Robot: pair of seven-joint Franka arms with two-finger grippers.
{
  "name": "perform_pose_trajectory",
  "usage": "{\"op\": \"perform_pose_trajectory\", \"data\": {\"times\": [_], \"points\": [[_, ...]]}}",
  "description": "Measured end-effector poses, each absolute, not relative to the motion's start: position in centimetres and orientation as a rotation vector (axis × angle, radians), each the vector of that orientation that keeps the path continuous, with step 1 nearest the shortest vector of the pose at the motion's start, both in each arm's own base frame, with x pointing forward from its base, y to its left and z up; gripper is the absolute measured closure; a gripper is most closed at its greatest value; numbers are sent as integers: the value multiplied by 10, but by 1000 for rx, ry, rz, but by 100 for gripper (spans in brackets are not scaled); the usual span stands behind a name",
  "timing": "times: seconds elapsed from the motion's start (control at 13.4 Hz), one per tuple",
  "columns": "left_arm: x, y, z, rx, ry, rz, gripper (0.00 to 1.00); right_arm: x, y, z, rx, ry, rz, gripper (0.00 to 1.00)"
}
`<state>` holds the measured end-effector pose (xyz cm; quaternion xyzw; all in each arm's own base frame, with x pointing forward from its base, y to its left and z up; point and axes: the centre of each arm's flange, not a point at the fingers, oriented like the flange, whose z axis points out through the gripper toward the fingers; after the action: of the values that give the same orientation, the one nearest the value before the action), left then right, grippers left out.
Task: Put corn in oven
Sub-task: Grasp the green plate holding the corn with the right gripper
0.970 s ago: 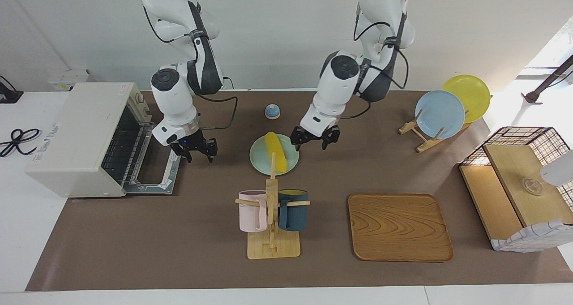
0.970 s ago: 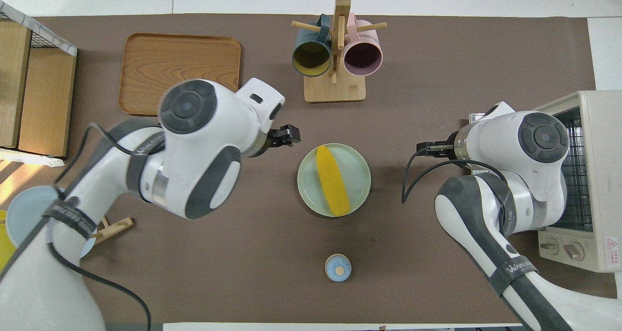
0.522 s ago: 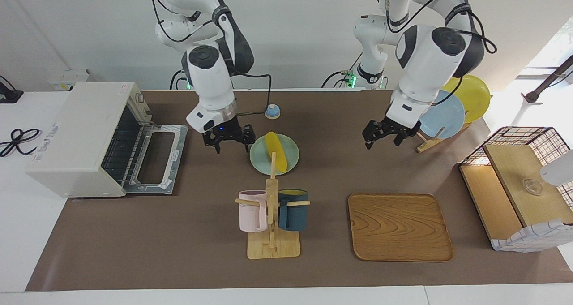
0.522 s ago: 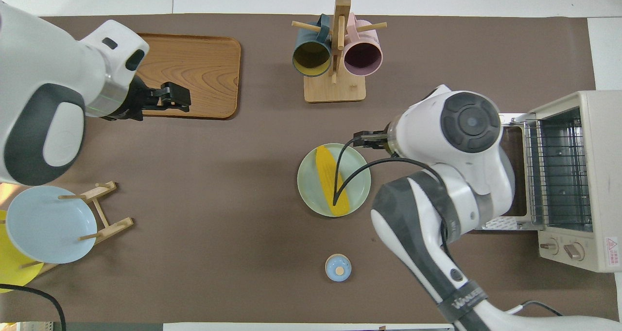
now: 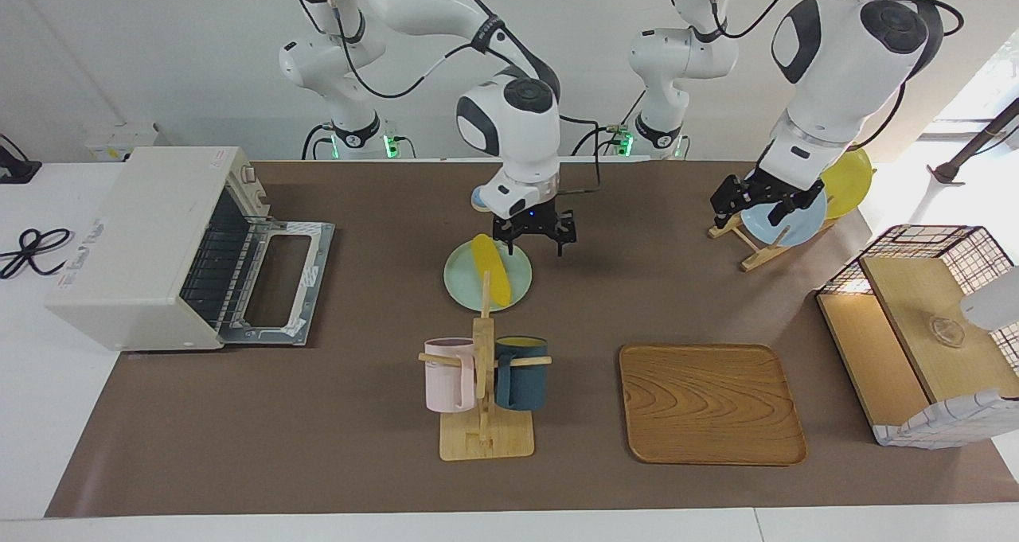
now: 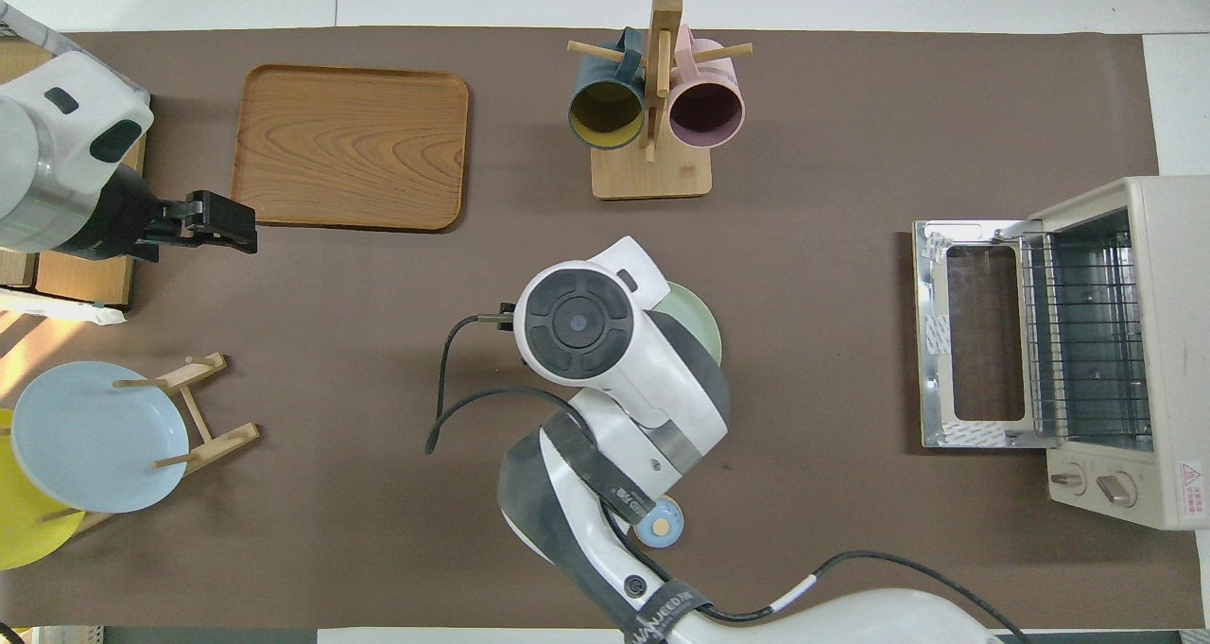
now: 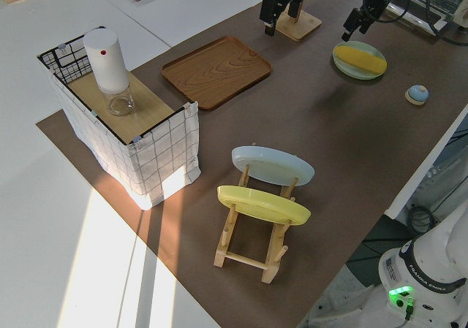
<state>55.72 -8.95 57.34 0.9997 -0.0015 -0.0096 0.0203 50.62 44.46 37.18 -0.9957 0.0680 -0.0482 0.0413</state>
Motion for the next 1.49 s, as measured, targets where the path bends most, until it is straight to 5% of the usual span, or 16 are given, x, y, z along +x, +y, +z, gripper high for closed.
{"op": "perform_pose_trajectory", "data": {"times": [0.22,0.67,1.19,1.49], "points": [[542,-82,586,3106,-8,-92,0,511,451,314,-3062,207,-135,0],[535,-83,589,3107,-17,-102,0,492,439,287,-3106,188,-89,7],[538,-70,596,3101,-109,-76,0,484,427,293,-3192,97,-130,86],[538,-72,595,3101,-115,-82,0,495,422,320,-3308,58,-135,97]]}}
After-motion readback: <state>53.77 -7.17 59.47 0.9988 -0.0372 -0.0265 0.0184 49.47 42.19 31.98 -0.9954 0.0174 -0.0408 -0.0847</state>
